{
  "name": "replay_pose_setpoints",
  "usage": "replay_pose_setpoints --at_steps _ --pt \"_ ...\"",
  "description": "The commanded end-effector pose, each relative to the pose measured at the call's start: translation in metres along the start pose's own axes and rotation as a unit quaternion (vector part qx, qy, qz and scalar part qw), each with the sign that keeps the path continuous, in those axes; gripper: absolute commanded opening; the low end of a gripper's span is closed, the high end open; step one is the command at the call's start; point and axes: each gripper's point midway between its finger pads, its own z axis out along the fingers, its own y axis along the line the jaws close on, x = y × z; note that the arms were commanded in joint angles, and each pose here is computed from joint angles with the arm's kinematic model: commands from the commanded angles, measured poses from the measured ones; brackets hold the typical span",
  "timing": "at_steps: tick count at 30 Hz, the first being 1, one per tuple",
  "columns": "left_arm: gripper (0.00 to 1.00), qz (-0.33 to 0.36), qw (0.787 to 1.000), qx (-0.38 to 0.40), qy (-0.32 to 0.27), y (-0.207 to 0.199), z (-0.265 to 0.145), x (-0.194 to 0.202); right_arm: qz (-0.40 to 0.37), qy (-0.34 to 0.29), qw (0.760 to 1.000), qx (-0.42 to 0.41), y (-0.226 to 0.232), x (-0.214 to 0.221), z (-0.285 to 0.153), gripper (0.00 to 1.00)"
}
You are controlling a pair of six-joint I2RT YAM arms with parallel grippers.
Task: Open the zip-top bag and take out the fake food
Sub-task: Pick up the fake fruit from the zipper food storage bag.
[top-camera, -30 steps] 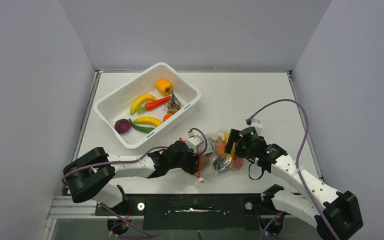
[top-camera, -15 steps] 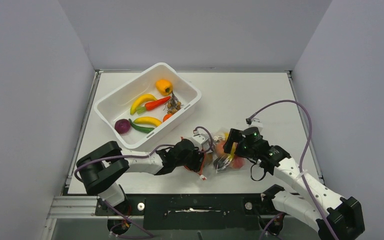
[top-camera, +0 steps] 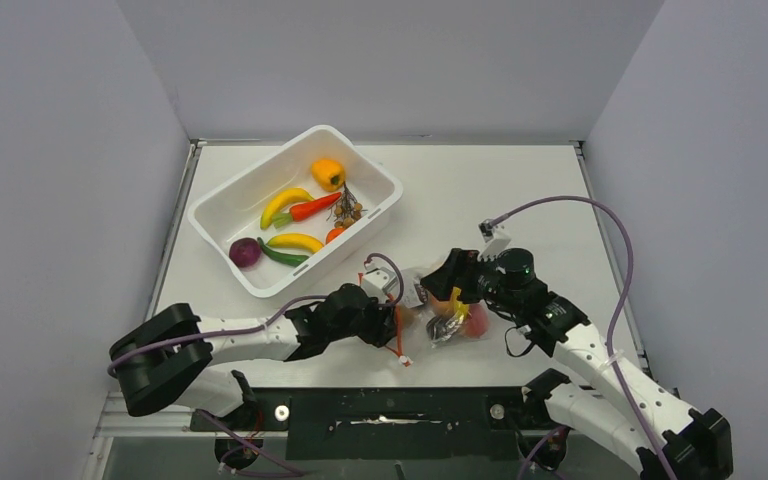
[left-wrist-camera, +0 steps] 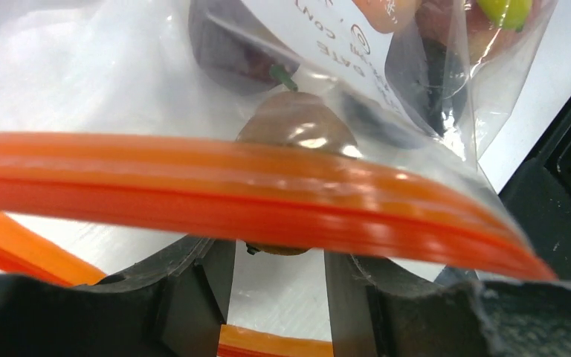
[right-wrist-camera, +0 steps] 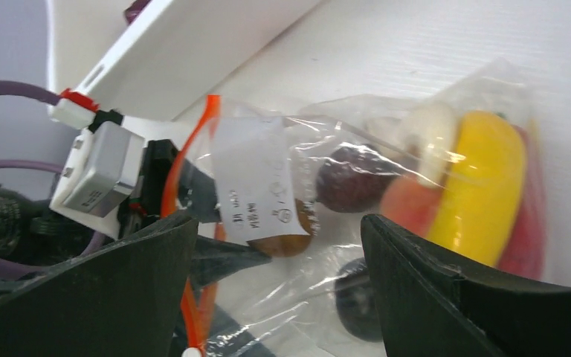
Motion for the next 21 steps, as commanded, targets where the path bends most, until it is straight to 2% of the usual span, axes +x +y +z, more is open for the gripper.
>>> replay_pose_setpoints --at_steps 1,6,10,12,13,15,21 --pt "0.02 -0.016 0.999 0.008 -0.037 -0.007 -0.009 -0.019 -0.019 0.006 0.991 -0.131 0.048 -0.005 0.006 0.81" --pt "0.01 -0.022 0.998 -0.005 -0.057 -0.003 -0.013 -0.029 -0.022 0.029 0.985 -0.166 0.069 0.006 0.014 0.75" --pt "0.0 -0.026 0.998 -0.01 -0.061 -0.001 -0.015 -0.031 -0.048 0.054 0.989 -0.132 0.07 0.021 0.027 0.7" --pt "0.0 -0.026 0.998 -0.008 -0.064 -0.001 -0.016 -0.032 -0.052 0.07 0.988 -0.125 0.07 0.028 0.033 0.65" --pt "0.0 -0.026 0.997 -0.007 -0.065 -0.002 -0.017 -0.033 -0.052 0.072 0.989 -0.122 0.07 0.029 0.035 0.57" --pt "0.0 -0.025 0.997 -0.005 -0.068 -0.002 -0.02 -0.034 -0.039 0.066 0.992 -0.102 0.064 0.028 0.038 0.53" --pt "0.0 -0.028 0.996 -0.003 -0.081 -0.001 -0.028 -0.036 -0.055 0.064 0.987 -0.136 0.076 0.029 0.035 0.53"
